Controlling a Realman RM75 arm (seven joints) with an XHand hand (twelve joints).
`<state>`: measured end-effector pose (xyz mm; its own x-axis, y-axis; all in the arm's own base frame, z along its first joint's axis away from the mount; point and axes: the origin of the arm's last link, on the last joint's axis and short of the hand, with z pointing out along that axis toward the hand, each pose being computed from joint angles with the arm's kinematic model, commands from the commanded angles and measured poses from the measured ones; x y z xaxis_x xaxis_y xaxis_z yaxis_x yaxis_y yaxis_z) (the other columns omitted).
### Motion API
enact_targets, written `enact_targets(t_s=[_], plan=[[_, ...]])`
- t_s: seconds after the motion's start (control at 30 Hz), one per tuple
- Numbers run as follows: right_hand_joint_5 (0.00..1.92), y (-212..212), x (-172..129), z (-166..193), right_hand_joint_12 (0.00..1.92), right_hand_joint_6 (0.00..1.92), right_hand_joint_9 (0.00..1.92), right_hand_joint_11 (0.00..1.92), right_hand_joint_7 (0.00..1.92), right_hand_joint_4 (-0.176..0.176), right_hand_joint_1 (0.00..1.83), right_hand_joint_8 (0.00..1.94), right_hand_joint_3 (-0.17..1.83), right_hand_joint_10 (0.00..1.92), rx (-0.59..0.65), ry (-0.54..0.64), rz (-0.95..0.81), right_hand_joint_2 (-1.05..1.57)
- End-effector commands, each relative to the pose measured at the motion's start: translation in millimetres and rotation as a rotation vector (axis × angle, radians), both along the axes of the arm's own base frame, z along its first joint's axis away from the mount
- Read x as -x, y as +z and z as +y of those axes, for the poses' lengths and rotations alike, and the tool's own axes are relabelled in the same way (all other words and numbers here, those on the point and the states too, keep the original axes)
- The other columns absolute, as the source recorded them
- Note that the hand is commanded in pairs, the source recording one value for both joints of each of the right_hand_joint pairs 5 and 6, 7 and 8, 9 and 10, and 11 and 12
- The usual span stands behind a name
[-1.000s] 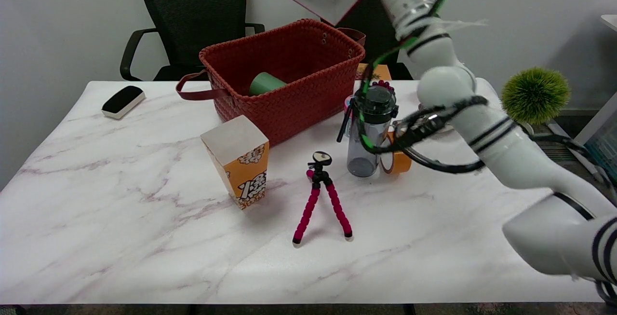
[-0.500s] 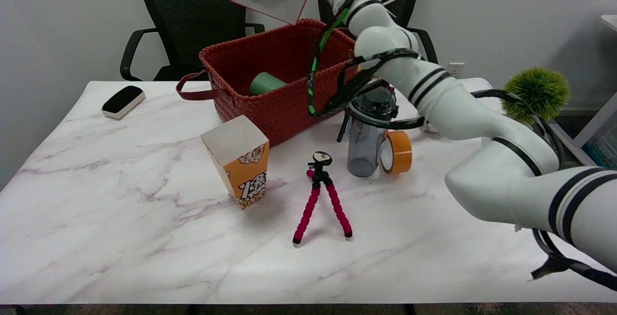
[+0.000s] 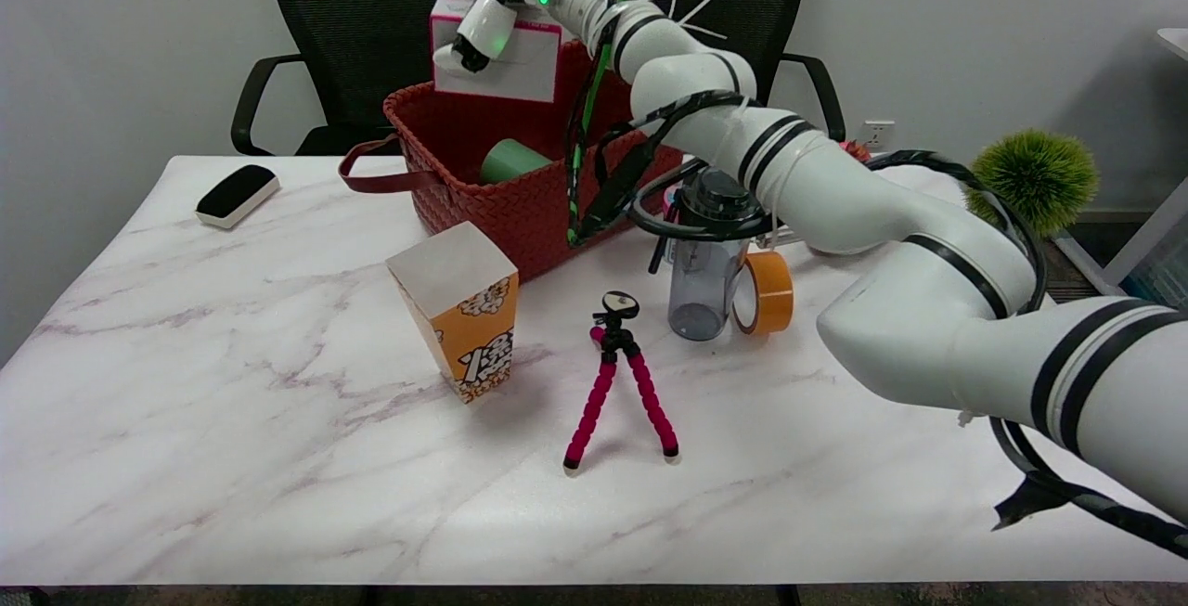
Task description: Place the white paper box into the brown storage basket.
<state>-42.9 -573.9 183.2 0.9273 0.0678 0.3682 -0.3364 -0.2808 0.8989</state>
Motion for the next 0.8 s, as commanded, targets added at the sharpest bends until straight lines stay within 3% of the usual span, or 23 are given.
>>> enact_targets(t_s=[0.03,0.5,0.57,0.6,0.63,0.7,0.73,0.77,0.8], plan=[[0.8,-1.7,36.3,-7.1,1.67,0.8,1.19,1.67,1.27,0.0,1.19,1.27,1.44,1.19,0.03,-0.104,0.165,-0.14],[0.78,4.8,39.1,-6.0,1.64,0.78,1.16,1.64,1.24,0.0,1.17,1.24,1.51,1.16,0.046,-0.078,0.217,-0.16],[0.62,4.5,39.5,-5.8,1.46,0.62,0.94,1.46,1.05,0.0,1.14,1.05,1.71,0.94,0.045,-0.078,0.216,-0.37],[0.37,5.0,39.9,-5.7,1.31,0.37,0.72,1.31,0.9,0.0,1.12,0.9,1.64,0.72,0.046,-0.078,0.217,-0.48],[0.12,4.8,39.5,-5.6,1.09,0.12,0.42,1.09,0.72,0.0,1.09,0.72,1.46,0.42,0.045,-0.077,0.216,-0.55],[0.06,6.1,40.3,-5.1,0.79,0.06,0.12,0.79,0.48,0.0,1.08,0.48,1.15,0.12,0.046,-0.077,0.217,-0.49],[0.05,6.6,40.7,-5.0,0.64,0.05,0.02,0.64,0.4,0.0,1.07,0.4,1.05,0.02,0.047,-0.077,0.218,-0.46],[0.04,6.9,40.4,-4.5,0.02,0.04,0.0,0.02,0.14,0.0,1.07,0.14,0.85,0.0,0.046,-0.074,0.218,-0.37],[0.04,7.2,40.0,-3.9,0.0,0.04,0.0,0.0,0.08,0.0,1.07,0.08,0.8,0.0,0.045,-0.07,0.219,-0.34]])
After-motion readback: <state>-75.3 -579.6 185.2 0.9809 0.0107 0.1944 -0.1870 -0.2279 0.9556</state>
